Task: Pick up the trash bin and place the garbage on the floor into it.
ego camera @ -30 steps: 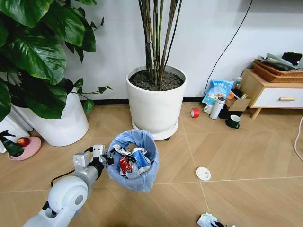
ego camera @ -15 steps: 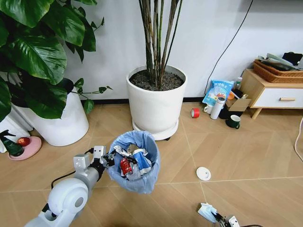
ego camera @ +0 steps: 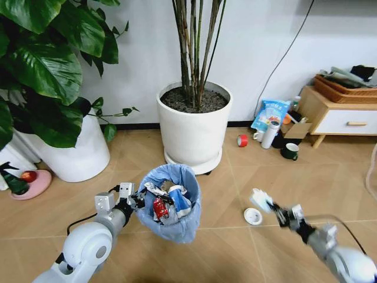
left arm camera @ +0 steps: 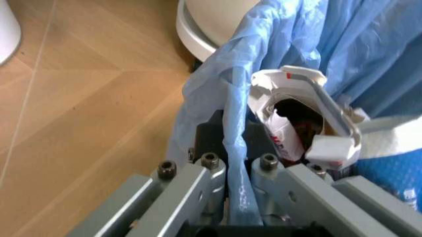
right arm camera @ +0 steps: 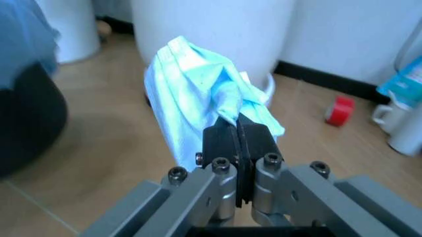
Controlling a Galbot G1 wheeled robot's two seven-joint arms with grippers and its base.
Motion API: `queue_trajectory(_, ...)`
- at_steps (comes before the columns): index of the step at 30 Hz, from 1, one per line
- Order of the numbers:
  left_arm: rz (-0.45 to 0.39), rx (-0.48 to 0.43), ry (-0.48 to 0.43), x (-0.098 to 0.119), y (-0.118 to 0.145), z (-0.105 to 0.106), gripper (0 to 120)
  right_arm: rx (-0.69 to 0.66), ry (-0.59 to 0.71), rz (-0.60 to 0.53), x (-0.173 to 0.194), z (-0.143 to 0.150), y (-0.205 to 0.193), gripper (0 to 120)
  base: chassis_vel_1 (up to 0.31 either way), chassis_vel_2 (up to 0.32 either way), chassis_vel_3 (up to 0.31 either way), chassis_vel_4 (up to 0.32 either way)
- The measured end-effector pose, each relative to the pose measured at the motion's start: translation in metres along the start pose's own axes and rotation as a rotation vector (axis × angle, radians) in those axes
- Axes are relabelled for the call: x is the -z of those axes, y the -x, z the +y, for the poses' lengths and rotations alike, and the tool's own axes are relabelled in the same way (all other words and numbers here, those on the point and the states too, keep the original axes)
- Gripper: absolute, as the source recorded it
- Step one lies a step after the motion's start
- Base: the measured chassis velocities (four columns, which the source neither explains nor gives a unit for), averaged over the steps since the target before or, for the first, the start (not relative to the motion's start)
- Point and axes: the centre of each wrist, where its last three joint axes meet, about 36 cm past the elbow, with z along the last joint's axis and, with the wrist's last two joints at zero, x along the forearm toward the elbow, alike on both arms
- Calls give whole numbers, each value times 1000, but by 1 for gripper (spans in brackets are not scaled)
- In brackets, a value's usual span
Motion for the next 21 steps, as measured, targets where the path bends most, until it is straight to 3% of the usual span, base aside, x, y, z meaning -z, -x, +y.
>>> queue_trajectory(11, -2, 3, 4, 2, -3, 2, 0, 94, -52, -91, 62, 19, 15, 0, 0, 0, 0, 0)
queue_trajectory(21, 23, -15, 32, 4, 2, 1, 0, 254, -63, -230, 159, 72, 38, 0, 0, 0, 0, 0)
